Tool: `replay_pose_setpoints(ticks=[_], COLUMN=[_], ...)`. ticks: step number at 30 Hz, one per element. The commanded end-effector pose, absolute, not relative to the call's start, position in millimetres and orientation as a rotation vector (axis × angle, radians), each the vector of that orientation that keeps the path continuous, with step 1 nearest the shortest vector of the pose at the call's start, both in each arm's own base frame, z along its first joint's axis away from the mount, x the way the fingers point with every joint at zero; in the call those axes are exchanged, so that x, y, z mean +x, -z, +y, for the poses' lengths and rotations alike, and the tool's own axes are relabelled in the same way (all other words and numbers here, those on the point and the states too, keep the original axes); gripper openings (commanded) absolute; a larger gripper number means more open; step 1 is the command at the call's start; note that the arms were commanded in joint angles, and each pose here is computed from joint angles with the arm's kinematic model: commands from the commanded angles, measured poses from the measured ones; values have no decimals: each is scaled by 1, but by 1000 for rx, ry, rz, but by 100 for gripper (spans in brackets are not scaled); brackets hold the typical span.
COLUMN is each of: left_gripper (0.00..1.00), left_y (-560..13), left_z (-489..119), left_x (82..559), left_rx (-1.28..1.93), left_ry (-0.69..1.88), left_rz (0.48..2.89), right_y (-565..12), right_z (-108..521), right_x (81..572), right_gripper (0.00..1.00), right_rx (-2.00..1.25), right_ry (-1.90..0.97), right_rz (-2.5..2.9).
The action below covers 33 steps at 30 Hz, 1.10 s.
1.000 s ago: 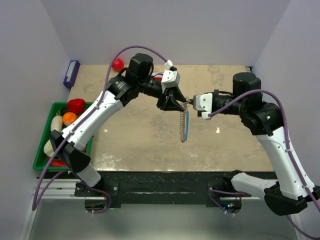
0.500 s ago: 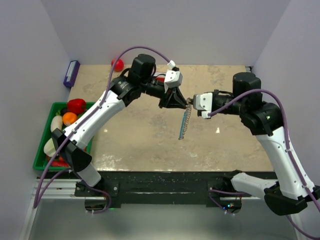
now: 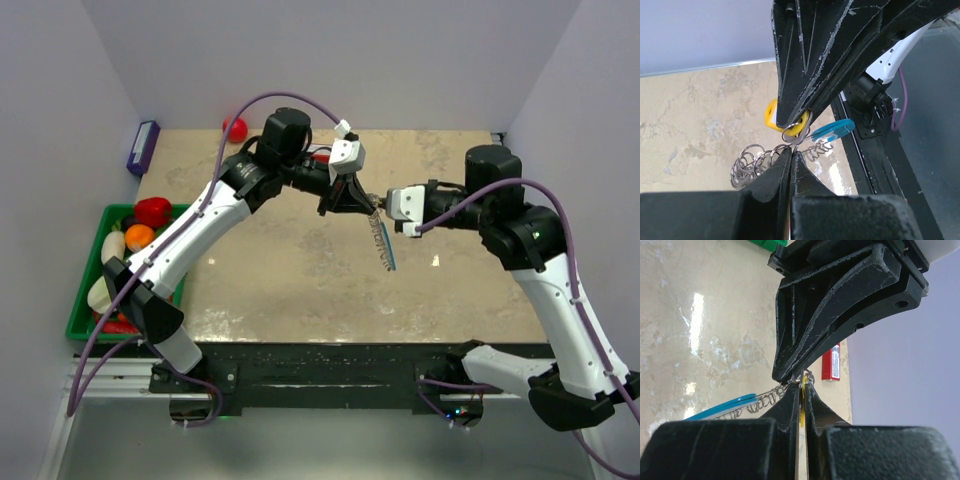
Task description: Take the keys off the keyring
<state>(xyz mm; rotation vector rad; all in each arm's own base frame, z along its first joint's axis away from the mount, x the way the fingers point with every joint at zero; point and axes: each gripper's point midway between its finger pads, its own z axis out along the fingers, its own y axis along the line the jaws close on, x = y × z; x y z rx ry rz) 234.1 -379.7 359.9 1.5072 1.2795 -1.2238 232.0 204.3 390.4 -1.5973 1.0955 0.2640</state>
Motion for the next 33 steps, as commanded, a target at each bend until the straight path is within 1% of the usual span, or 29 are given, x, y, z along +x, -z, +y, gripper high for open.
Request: replay_pose_setpoints(ticks=[1, 8, 15, 23, 33], left_gripper=[0, 0, 0, 0, 0], left_y=[-376, -380, -384, -395, -388], left_z=[-379, -376, -373, -368, -370], left_x=[231, 228, 228, 231, 239], left_rx=[1500, 1505, 1493, 1480, 1465], left_ry=[1209, 1199, 1178, 1111, 1074], left_rz=[1225, 1208, 1209, 1199, 1237], right_y=[-414, -407, -404, -369, -398], right_z=[204, 196, 193, 185, 198], right_x=[232, 234, 221, 221, 218], right_gripper=[0, 0, 0, 0, 0], right_rx=[-1556, -1559, -1593, -1649, -1591], right_ry=[-206, -164, -183, -160, -227], right_rz=[1015, 1046, 1036, 1095, 1041])
